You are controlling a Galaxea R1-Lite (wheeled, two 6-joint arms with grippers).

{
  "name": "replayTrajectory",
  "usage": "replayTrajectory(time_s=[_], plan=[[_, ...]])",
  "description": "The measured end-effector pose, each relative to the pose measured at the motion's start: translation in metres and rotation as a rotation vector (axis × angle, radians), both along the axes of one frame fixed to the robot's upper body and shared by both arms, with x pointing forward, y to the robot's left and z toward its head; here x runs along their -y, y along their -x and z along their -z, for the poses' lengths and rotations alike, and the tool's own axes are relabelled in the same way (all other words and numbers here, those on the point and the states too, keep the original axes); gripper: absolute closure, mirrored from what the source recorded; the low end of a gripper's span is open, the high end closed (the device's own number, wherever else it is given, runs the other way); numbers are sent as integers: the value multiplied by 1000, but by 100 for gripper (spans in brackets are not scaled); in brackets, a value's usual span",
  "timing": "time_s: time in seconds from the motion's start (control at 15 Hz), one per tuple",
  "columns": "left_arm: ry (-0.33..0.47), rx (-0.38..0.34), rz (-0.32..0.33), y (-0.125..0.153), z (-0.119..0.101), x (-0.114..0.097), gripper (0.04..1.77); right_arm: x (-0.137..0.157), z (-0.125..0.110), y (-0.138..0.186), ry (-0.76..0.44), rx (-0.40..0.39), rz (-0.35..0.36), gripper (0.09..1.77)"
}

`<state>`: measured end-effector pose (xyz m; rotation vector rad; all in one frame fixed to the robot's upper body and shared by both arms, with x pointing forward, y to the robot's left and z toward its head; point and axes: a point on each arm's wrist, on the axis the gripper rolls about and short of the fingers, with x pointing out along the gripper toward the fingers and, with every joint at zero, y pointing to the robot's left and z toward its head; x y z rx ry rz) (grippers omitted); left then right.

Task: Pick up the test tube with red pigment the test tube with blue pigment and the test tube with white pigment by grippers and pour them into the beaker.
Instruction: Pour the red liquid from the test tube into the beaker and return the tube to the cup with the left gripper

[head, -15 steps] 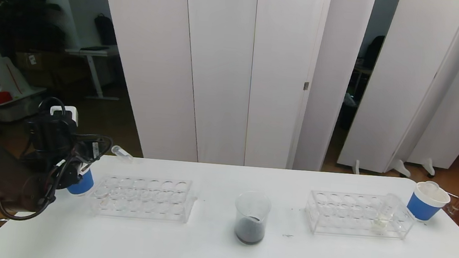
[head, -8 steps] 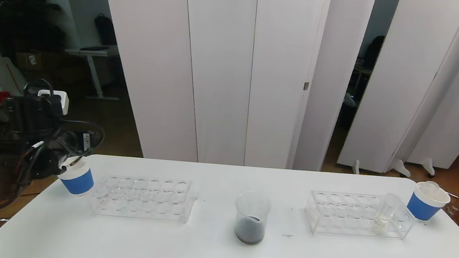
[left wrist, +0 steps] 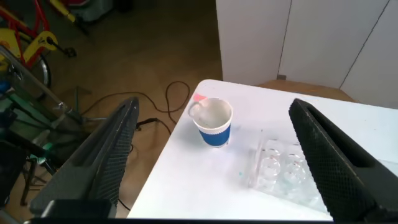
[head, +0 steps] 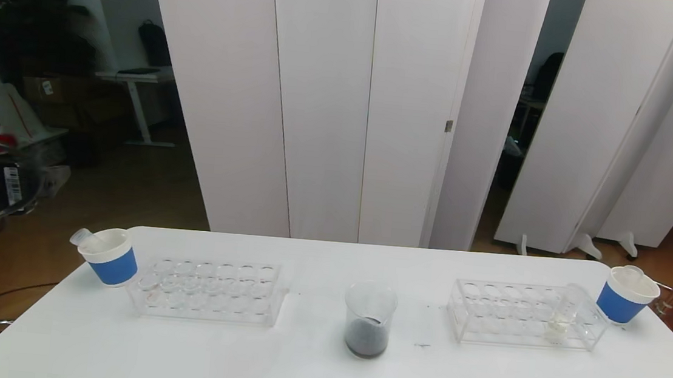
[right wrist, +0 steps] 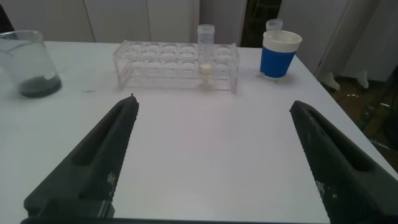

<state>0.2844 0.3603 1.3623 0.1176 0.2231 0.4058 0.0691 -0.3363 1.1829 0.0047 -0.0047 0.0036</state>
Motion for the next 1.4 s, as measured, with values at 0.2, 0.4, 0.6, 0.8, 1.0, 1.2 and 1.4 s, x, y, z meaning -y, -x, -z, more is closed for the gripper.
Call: replayTrajectory(time_s=[0.2,0.4,0.6,0.8,1.0,1.2,1.4], plan=[[-13,10,54,76,0,9,9,0,0,0,0,0,-1,11],[-20,24,79,144,14,17,9,0,0,0,0,0,0,11],[-37,63,119,197,38,22,9,0,0,0,0,0,0,11],[-51,117,179,233,65,22,9,0,0,0,0,0,0,11],[-45,116,214,243,114,22,9,0,0,0,0,0,0,11],[9,175,245,231,146,23,9,0,0,0,0,0,0,11],[35,264,302,222,160,24,9,0,0,0,0,0,0,11]])
